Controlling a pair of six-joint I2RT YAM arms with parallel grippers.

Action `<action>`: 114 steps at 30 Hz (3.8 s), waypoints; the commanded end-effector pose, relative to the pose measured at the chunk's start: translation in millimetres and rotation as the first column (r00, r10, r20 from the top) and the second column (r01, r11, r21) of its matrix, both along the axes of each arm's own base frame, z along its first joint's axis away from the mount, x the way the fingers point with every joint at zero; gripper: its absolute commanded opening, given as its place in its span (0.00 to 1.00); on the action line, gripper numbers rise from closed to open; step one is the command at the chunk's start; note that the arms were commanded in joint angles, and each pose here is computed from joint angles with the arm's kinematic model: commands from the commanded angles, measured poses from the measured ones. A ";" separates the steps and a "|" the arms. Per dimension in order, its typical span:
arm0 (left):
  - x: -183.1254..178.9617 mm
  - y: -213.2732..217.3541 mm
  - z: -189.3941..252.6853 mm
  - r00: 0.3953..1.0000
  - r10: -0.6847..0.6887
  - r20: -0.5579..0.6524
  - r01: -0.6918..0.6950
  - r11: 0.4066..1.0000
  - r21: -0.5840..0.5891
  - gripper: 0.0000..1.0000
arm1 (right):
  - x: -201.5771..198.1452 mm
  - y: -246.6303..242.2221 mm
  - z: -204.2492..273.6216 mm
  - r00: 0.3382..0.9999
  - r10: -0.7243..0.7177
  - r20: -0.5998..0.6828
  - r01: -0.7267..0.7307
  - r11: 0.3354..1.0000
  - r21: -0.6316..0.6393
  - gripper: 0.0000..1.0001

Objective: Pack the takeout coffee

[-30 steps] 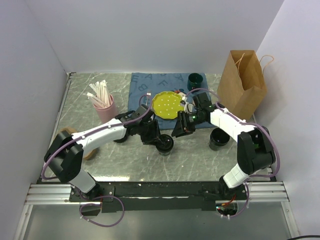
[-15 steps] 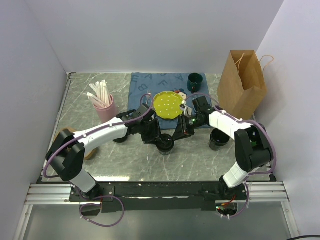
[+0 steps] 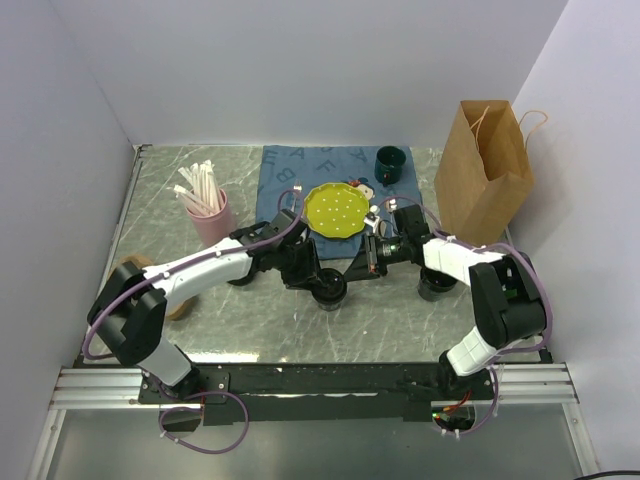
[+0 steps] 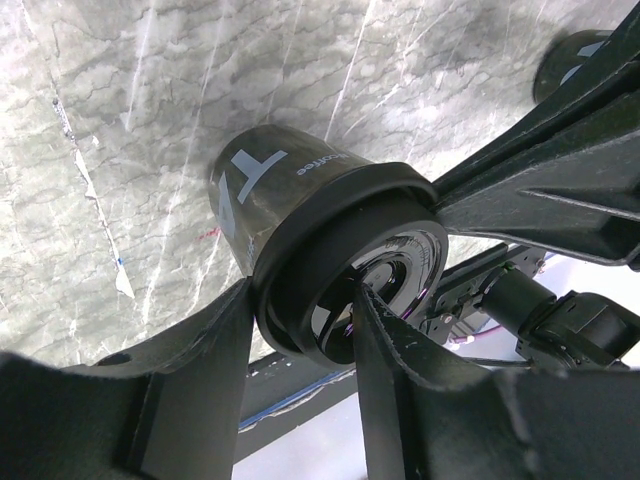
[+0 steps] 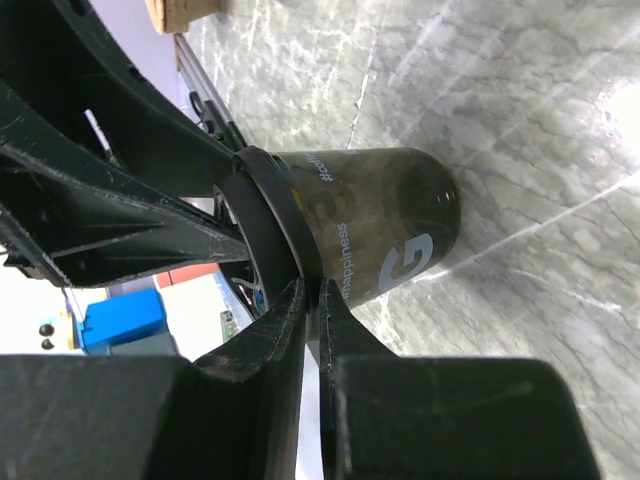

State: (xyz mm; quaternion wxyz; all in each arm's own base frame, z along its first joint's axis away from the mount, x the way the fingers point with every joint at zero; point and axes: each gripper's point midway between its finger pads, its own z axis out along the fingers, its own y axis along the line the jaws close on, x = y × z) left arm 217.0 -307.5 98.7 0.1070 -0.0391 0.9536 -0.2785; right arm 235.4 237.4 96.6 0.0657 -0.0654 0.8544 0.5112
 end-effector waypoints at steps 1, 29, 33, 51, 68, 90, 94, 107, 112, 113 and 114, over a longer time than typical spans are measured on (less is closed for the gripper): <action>-38.1 67.0 -77.7 0.989 0.039 -0.146 0.013 0.942 0.336 0.46 | -16.5 -11.9 -58.7 0.998 -0.041 -0.056 0.031 0.985 -0.167 0.09; -42.2 65.7 -79.0 0.986 0.055 -0.155 0.007 0.929 0.370 0.46 | -15.8 -11.5 15.9 0.998 -0.056 0.021 0.059 0.989 -0.133 0.33; -40.5 65.5 -77.5 0.987 0.051 -0.151 0.010 0.926 0.378 0.46 | -21.1 -11.6 12.3 0.998 -0.060 0.007 0.061 0.989 -0.133 0.32; -49.6 62.4 -83.9 0.981 0.056 -0.185 0.014 0.934 0.356 0.45 | -34.4 -6.2 -13.8 0.993 -0.117 -0.033 0.112 0.986 -0.127 0.24; -62.7 67.8 -88.5 0.974 0.074 -0.212 0.013 0.925 0.380 0.43 | -41.1 -48.9 -86.2 0.972 -0.232 -0.041 0.206 0.920 -0.334 0.18; -56.3 43.4 -53.2 0.971 0.111 -0.210 -0.041 0.949 0.313 0.45 | -8.6 -11.2 17.1 0.978 -0.181 0.109 0.197 0.967 -0.162 0.69; -56.2 42.7 -51.7 0.970 0.118 -0.211 -0.049 0.950 0.308 0.45 | -15.3 -1.1 8.2 0.985 -0.146 0.095 0.161 0.972 -0.171 0.69; -56.8 35.2 -38.2 0.975 0.088 -0.202 -0.033 0.965 0.261 0.48 | -10.8 -4.2 -15.8 0.991 -0.099 0.095 0.122 0.951 -0.284 0.47; -49.7 30.0 -9.1 0.991 0.025 -0.134 0.004 0.978 0.210 0.57 | -13.5 -8.6 -21.2 0.996 -0.024 0.084 0.051 0.941 -0.335 0.46; -46.1 26.7 -1.9 0.993 0.020 -0.118 0.003 0.982 0.191 0.59 | -12.1 -9.0 -20.3 0.996 -0.020 0.088 0.049 0.939 -0.340 0.46; -44.8 25.2 2.5 0.994 0.012 -0.107 0.007 0.984 0.179 0.59 | -12.4 -9.7 -20.7 0.996 -0.012 0.091 0.043 0.938 -0.345 0.46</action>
